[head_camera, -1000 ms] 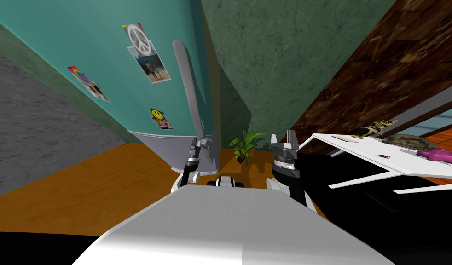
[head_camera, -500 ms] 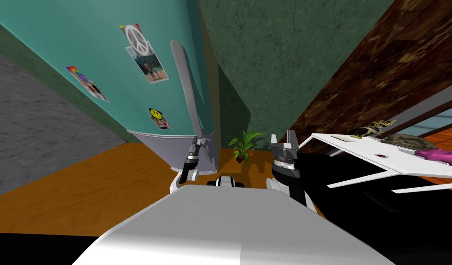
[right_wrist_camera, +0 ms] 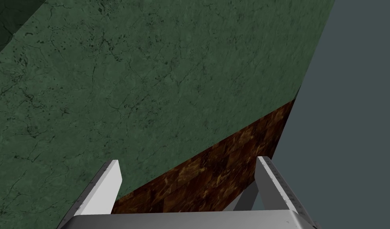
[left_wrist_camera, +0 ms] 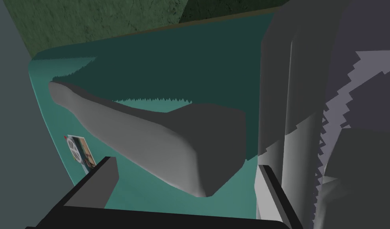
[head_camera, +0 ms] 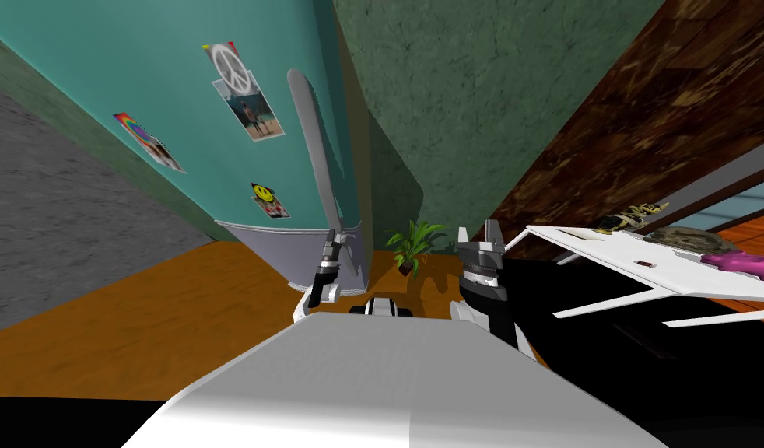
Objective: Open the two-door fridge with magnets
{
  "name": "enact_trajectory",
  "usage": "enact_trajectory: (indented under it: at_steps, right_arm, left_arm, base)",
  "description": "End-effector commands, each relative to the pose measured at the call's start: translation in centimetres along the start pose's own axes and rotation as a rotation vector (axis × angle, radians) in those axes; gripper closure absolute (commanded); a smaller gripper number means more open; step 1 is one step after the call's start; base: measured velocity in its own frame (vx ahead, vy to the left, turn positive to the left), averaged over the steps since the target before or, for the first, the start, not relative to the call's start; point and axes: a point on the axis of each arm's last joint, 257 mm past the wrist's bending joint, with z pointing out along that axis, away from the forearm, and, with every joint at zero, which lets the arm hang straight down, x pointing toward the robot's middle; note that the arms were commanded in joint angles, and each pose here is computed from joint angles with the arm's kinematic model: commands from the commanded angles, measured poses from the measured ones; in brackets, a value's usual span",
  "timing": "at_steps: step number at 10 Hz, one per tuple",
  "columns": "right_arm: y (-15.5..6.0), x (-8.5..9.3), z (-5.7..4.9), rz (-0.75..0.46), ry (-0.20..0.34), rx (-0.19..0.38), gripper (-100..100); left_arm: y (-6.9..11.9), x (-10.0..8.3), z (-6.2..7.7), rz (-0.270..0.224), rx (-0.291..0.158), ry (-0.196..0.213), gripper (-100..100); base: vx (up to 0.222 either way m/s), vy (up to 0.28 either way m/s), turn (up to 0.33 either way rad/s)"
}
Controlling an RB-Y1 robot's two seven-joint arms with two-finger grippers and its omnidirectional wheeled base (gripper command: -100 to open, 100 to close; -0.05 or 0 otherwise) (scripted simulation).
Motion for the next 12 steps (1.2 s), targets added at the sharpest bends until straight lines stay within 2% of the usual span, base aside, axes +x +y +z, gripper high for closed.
enact_trajectory:
  at_steps: [1, 2, 3, 4, 7, 8, 10, 11, 12]
  right_arm:
    - [0.0, 0.0, 0.0, 0.0, 0.0, 0.0, 0]
    - [0.0, 0.0, 0.0, 0.0, 0.0, 0.0, 0]
    - [0.0, 0.0, 0.0, 0.0, 0.0, 0.0, 0]
    - [0.0, 0.0, 0.0, 0.0, 0.0, 0.0, 0]
    - [0.0, 0.0, 0.0, 0.0, 0.0, 0.0, 0]
    - [0.0, 0.0, 0.0, 0.0, 0.0, 0.0, 0]
    - [0.0, 0.0, 0.0, 0.0, 0.0, 0.0, 0]
    - [0.0, 0.0, 0.0, 0.0, 0.0, 0.0, 0]
    - [0.0, 0.0, 0.0, 0.0, 0.0, 0.0, 0]
  left_arm:
    - [-0.6, 0.0, 1.0, -0.001, -0.003, 0.001, -100]
    - [-0.8, 0.0, 1.5, -0.001, -0.003, 0.002, -100]
    - [-0.7, 0.0, 1.2, -0.001, -0.001, 0.001, -100]
    - [-0.4, 0.1, 0.6, -0.001, -0.003, 0.001, 100]
    - [0.2, 0.1, -0.5, 0.0, -0.003, -0.001, 100]
    - [0.1, 0.1, -0.2, -0.001, -0.004, -0.001, 100]
    - [-0.6, 0.9, -0.2, -0.029, 0.007, 0.042, 100]
    - [-0.6, 0.9, -0.2, -0.029, 0.007, 0.042, 100]
    - [-1.0, 1.4, -0.3, -0.043, 0.011, 0.063, 100]
  base:
    - [0.029, -0.002, 0.004]
    - [0.032, -0.001, 0.005]
    - [0.016, 0.0, 0.001]
    - [-0.015, -0.001, -0.008]
    - [-0.034, 0.002, -0.003]
    - [-0.019, 0.002, -0.001]
    - [-0.166, 0.139, -0.159]
    - [-0.179, 0.149, -0.032]
    - [-0.247, 0.128, -0.066]
